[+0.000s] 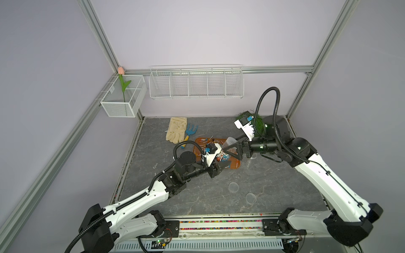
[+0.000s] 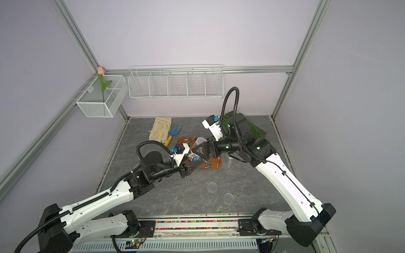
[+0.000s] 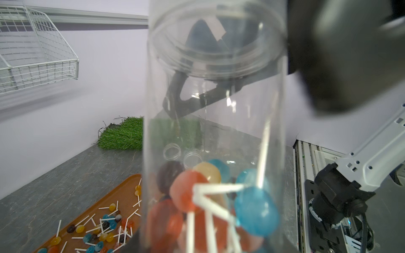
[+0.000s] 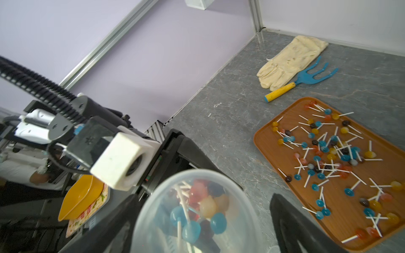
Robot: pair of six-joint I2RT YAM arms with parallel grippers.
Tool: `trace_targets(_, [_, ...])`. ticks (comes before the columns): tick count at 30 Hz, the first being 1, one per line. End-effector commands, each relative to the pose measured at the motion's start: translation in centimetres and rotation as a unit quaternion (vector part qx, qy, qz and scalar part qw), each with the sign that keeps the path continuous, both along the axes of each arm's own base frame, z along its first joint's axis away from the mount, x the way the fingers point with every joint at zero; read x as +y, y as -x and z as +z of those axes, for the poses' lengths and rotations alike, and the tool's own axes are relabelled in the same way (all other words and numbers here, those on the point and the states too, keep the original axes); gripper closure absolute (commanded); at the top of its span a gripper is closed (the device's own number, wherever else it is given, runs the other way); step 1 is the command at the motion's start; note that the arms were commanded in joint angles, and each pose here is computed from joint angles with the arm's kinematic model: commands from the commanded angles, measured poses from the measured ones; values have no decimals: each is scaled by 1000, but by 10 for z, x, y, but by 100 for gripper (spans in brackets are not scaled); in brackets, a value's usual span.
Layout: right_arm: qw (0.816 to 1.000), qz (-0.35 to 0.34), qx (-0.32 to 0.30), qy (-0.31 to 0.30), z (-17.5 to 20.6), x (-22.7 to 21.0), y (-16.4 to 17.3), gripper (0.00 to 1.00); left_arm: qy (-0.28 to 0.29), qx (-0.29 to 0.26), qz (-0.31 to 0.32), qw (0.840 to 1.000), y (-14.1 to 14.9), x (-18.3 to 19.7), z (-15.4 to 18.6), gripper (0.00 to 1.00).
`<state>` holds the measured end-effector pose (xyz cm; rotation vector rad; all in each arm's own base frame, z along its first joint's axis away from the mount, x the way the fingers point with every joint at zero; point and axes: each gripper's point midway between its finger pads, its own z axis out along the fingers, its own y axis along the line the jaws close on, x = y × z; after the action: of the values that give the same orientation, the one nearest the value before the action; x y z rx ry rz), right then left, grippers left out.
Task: Pour the candies out of the jar
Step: Pick up the jar from the center of the board, then unscrew the lid from the jar.
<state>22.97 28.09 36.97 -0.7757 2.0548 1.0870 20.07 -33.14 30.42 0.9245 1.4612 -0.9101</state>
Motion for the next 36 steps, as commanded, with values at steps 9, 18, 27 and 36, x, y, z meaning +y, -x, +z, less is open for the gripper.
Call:
trace_targets(9, [992,-93,-25,-80,37,5,-26,0,33,-15,40,999,-9,10,12,57])
trace_targets(18, [994,-97,-27,-36,20,22,-30,16,35,-16,48,998,-8,14,13,57])
trace_targets(27, [994,-96,-31,-47,26,24,-30,36,35,-17,47,998,-8,14,12,58])
trace_targets(36, [993,-97,-38,-52,30,23,-30,38,35,-15,46,998,-8,14,12,58])
